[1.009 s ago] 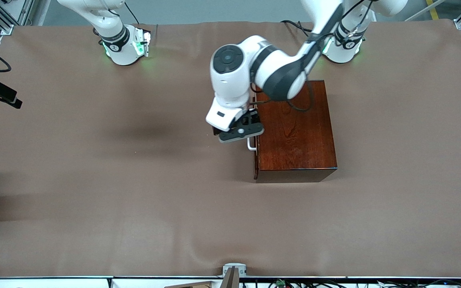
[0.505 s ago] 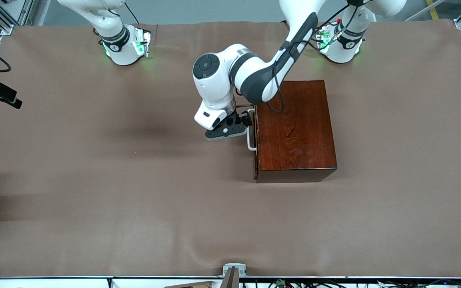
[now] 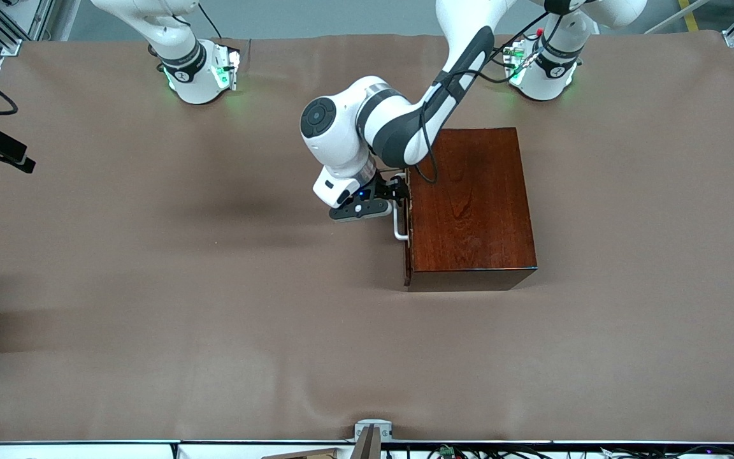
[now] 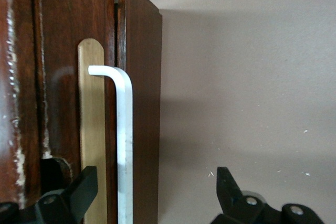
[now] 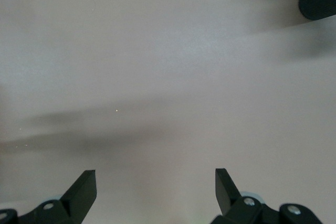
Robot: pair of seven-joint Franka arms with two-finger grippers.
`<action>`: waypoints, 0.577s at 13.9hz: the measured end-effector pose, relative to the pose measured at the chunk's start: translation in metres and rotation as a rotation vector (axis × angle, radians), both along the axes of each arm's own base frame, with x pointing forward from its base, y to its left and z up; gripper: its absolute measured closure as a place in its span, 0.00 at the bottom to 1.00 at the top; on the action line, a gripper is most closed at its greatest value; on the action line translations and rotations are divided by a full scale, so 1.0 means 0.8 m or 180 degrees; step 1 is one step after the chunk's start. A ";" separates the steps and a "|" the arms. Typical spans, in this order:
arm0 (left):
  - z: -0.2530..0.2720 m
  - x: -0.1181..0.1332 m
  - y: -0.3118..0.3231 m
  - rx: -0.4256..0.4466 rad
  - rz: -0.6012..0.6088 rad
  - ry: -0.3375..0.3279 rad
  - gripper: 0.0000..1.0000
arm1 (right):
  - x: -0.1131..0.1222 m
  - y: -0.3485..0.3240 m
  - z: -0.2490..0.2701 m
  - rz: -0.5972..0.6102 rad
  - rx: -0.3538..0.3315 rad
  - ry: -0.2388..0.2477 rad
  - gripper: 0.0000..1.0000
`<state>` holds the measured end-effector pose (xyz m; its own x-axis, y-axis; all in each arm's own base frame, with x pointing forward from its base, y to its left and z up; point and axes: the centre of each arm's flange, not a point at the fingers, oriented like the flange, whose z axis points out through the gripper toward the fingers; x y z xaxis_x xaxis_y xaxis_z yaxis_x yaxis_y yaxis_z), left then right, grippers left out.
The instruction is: Open drawer, take yellow block, close drawer
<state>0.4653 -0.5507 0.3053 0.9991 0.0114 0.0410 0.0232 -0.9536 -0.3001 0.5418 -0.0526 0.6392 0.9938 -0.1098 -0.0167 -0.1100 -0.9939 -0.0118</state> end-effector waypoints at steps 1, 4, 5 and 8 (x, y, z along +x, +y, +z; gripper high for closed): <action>-0.008 0.000 0.000 0.0024 0.0000 0.0017 0.00 | 0.000 0.000 0.000 0.0000 0.0000 0.0000 0.00; -0.031 -0.001 0.000 0.0068 -0.0008 0.0049 0.00 | 0.000 0.000 0.000 0.0000 0.0000 0.0000 0.00; -0.034 -0.001 -0.002 0.0055 -0.0015 0.0040 0.00 | 0.000 0.000 0.000 0.0000 0.0000 0.0000 0.00; -0.033 -0.002 -0.008 -0.0025 0.0120 -0.0055 0.00 | 0.000 0.000 0.000 0.0000 0.0000 0.0000 0.00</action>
